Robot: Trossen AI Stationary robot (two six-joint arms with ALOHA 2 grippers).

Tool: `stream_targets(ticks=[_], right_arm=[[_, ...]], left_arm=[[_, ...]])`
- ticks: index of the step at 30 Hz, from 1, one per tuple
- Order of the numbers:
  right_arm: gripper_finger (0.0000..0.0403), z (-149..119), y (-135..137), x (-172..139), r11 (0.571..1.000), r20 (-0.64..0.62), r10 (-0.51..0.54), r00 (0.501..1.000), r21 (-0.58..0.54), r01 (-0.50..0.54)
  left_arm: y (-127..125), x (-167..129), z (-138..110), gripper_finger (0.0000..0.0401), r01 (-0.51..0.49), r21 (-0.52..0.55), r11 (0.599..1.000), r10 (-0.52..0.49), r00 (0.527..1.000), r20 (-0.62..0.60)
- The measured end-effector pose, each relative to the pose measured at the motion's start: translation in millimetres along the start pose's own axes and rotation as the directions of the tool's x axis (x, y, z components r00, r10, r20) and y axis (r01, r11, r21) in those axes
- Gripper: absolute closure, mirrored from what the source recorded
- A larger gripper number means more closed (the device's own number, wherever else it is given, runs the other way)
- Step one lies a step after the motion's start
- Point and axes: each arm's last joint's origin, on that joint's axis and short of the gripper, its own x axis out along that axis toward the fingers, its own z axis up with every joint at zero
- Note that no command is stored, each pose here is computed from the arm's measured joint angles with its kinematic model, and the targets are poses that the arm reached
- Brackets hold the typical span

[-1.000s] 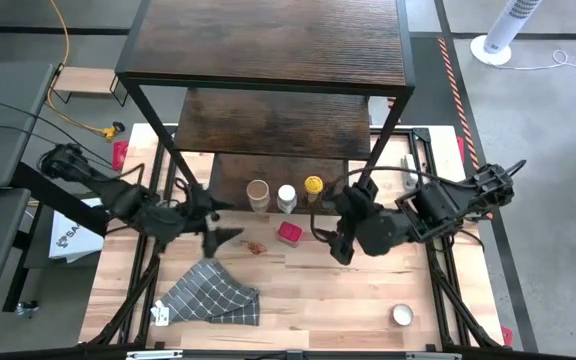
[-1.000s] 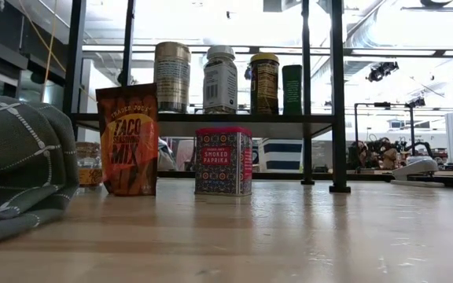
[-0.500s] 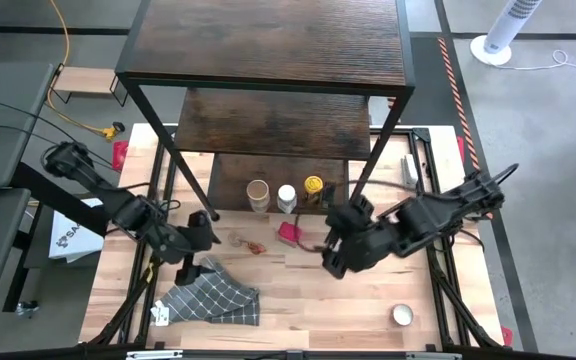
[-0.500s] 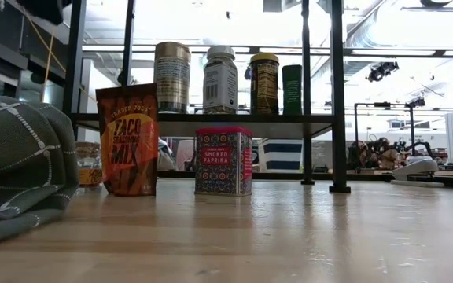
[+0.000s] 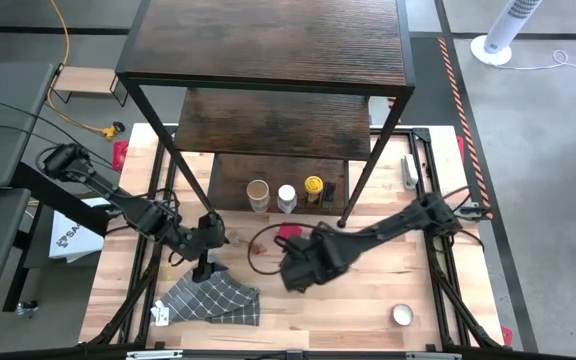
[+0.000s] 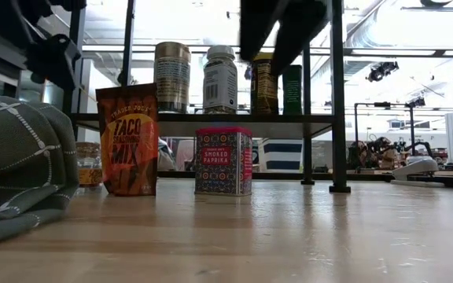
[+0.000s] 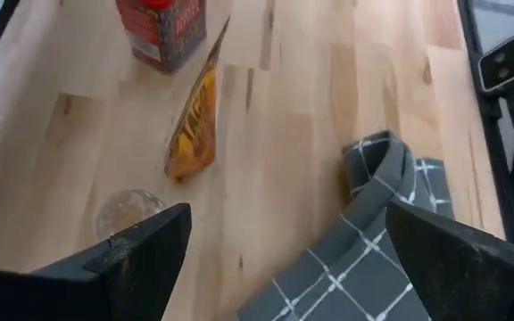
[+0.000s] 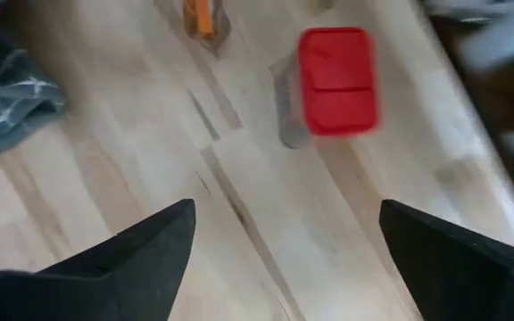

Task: Shelf spices
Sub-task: Put the red seasoning can on the shelf

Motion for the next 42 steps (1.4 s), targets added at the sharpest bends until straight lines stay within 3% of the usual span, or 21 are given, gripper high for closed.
stream_targets(ticks=[4, 8, 11, 17, 20, 26, 30, 42], right_arm=[[0.0071, 18, -7, 26, 0.999, -0.065, 0.049, 0.997, 0.012, -0.049], [0.0072, 31, -20, 31, 0.996, -0.108, 0.088, 0.99, -0.013, -0.09], [0.0072, 33, -26, 33, 0.993, -0.132, 0.08, 0.988, -0.08, -0.091], [0.0072, 48, -37, 48, 0.991, -0.114, 0.082, 0.99, -0.092, -0.092], [0.0072, 55, -45, 53, 0.997, -0.1, 0.065, 0.993, -0.029, -0.068], [0.0072, 62, -54, 57, 0.991, -0.151, 0.131, 0.98, 0.044, -0.126], [0.0072, 64, -57, 60, 0.994, -0.139, 0.108, 0.984, 0.042, -0.103], [0.0072, 61, -48, 89, 0.995, -0.175, 0.098, 0.98, 0.031, -0.094]], left_arm=[[-3, -2, 0, 0.0032, 0.062, -0.043, 0.997, -0.064, 0.997, -0.035], [-13, -10, 3, 0.0032, 0.125, -0.095, 0.988, -0.127, 0.992, -0.02], [-19, -14, 2, 0.0032, 0.117, -0.123, 0.986, -0.117, 0.993, 0.006], [-27, -19, -2, 0.0032, 0.088, -0.135, 0.987, -0.081, 0.995, 0.057], [-29, -20, -5, 0.0032, 0.076, -0.178, 0.981, -0.064, 0.995, 0.073], [-35, -22, -4, 0.0032, 0.123, -0.312, 0.942, -0.093, 0.99, 0.109], [-36, -22, -4, 0.0032, 0.128, -0.354, 0.926, -0.097, 0.99, 0.105], [-40, -9, -10, 0.0032, 0.108, -0.351, 0.93, -0.112, 0.994, 0.009]])
